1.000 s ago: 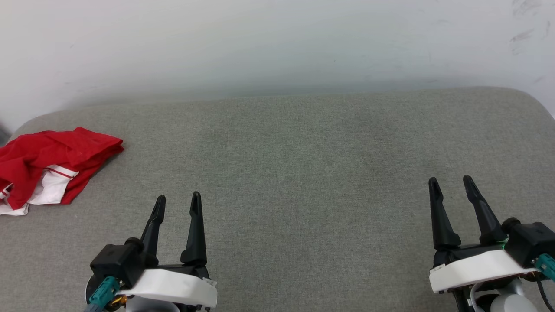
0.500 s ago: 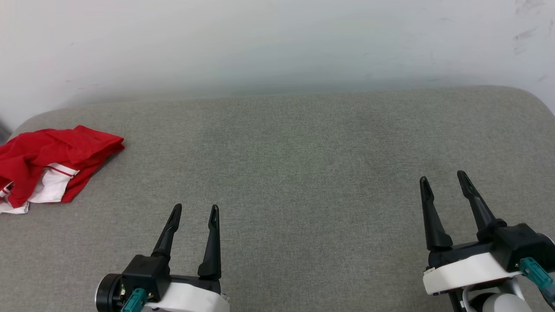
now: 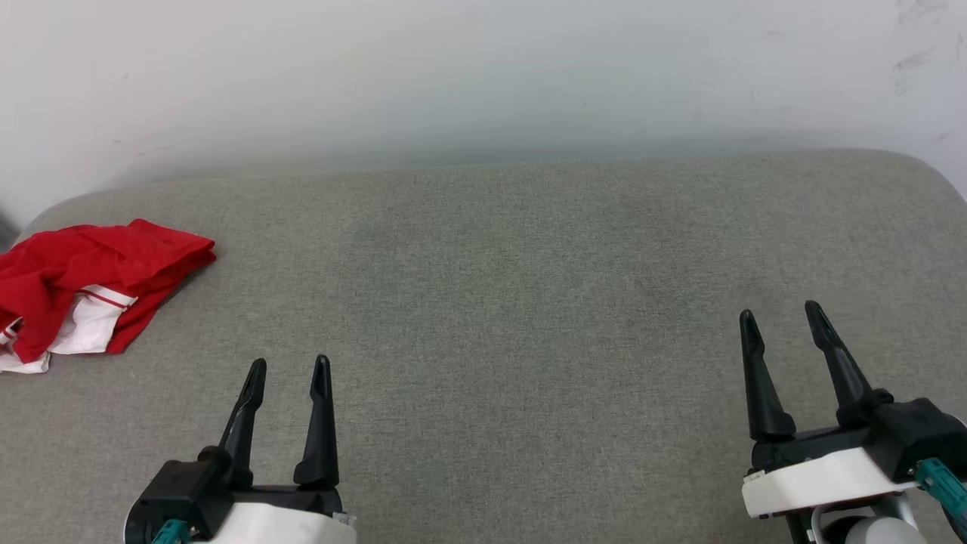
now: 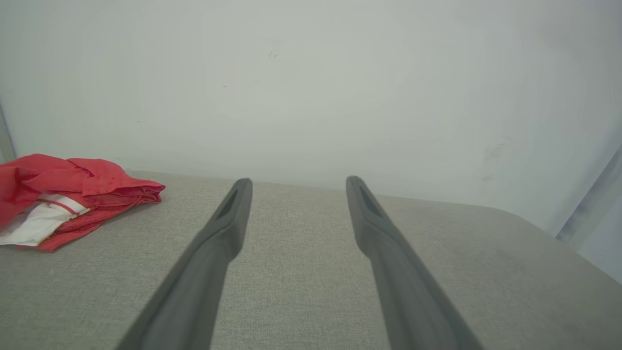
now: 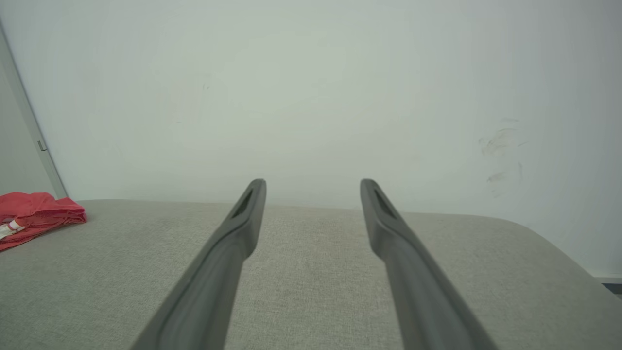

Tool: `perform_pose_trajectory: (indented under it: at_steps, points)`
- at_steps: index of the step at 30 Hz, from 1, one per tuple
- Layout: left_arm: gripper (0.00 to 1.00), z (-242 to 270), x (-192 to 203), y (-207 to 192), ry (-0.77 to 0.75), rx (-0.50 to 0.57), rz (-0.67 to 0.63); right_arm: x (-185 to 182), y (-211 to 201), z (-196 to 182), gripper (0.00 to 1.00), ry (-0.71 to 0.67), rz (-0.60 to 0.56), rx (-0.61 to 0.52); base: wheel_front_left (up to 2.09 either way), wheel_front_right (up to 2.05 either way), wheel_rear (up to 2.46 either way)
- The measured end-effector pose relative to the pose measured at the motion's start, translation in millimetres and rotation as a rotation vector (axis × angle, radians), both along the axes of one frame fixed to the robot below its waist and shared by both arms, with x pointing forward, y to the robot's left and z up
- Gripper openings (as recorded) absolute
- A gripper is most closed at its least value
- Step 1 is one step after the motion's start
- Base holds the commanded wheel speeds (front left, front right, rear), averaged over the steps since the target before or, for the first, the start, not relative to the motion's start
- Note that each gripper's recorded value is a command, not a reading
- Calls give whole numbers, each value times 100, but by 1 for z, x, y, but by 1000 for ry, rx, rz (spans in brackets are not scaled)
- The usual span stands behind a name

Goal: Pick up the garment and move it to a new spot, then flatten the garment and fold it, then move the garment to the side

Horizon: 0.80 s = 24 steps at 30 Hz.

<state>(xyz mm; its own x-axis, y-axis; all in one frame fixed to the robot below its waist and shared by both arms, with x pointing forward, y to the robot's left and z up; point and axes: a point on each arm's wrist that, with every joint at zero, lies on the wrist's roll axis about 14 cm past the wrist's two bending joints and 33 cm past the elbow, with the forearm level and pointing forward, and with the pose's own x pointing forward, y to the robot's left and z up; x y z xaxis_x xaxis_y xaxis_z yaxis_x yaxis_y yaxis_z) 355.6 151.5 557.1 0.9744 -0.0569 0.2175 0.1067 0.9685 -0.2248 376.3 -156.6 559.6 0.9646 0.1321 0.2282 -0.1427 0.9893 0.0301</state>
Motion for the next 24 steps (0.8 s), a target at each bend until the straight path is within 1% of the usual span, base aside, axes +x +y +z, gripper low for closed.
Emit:
perform_pose_trajectory:
  at_steps: [3,6,10,20,24]
  points:
    - [100,-2,-1,4,-2,7,-9,0,1,-3,100,6,3,2,0,0,0]
    - [100,-12,-4,5,20,11,-19,-1,0,-8,100,21,1,36,0,0,0]
    - [100,-17,-5,2,31,3,-40,-3,3,-15,100,38,9,39,0,0,0]
    - [100,-20,-8,-3,28,50,-58,-4,5,-22,100,51,15,19,0,0,0]
    - [100,-22,-8,-2,32,50,-56,-5,7,-25,100,60,22,23,0,0,0]
